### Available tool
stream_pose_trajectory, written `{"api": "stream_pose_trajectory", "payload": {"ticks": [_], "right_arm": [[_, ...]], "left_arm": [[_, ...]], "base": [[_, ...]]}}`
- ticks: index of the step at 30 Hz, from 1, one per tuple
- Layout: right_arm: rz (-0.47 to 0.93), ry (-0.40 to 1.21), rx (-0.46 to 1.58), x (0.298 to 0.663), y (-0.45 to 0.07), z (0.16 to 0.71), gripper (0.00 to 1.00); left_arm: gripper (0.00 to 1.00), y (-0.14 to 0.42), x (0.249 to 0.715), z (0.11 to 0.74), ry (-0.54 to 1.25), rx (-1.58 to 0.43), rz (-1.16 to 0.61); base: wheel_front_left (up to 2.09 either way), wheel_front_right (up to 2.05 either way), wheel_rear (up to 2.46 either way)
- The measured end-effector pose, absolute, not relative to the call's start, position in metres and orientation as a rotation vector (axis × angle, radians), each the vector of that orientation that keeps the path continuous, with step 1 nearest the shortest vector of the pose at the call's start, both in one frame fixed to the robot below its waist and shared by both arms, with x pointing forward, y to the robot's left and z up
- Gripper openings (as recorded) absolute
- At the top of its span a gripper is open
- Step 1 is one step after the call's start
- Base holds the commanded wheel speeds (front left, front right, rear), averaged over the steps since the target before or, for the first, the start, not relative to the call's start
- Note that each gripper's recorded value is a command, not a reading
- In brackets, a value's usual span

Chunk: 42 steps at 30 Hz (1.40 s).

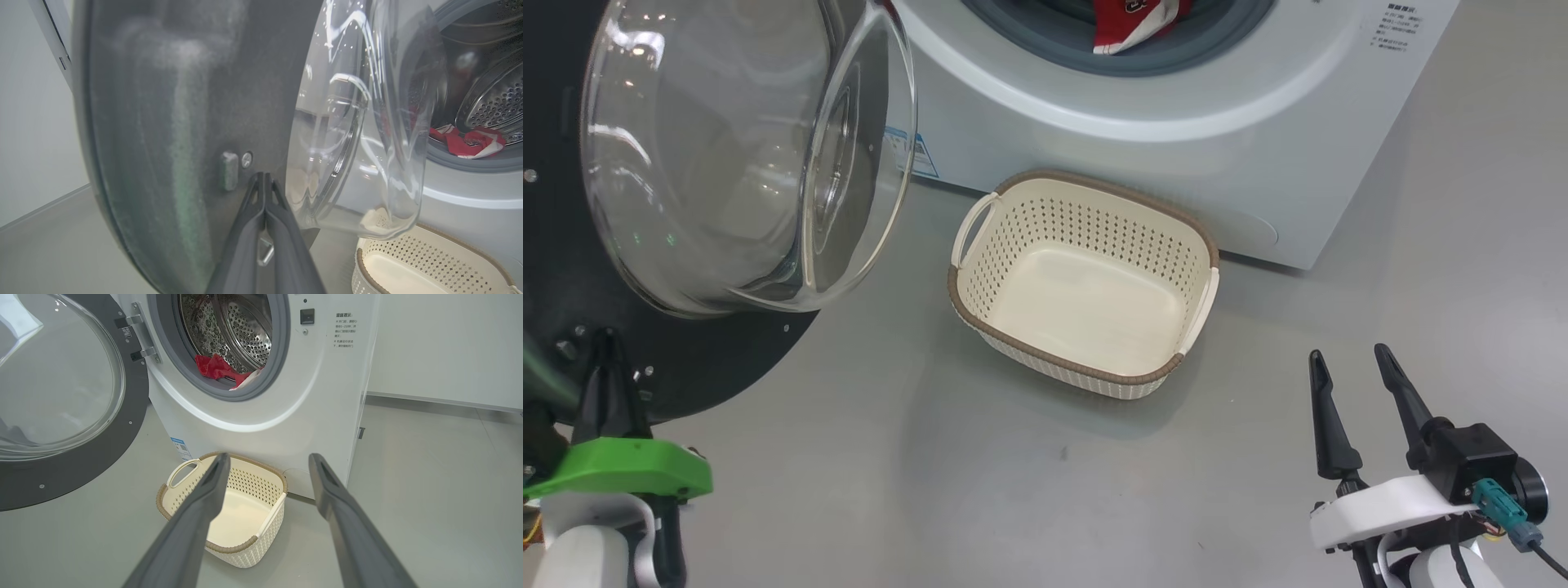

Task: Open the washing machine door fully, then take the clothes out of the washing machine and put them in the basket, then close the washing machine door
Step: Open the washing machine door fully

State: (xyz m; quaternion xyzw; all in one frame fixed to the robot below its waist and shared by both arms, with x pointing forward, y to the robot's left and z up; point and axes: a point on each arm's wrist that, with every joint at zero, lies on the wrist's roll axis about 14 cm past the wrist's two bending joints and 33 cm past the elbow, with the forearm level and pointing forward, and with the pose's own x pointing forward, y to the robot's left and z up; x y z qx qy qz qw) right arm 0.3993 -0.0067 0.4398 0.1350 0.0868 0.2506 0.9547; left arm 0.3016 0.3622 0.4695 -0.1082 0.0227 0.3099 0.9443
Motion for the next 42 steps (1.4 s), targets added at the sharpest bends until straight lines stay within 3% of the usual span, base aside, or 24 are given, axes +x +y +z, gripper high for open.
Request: {"api": "stream_pose_trajectory", "payload": {"ticks": [31,42], "right_arm": [[0.517,0.299,0.232,0.432,-0.01,0.384,1.0],[0.509,0.304,0.225,0.438,-0.013,0.379,1.0]], "left_arm": [[0.0,0.47,0.316,0.461,0.146,-0.071,0.8],[0.0,0.48,0.322,0.45,0.195,-0.065,0.809]], "base": [[0.0,0.0,0.0],[0.0,0.0,0.0]]}}
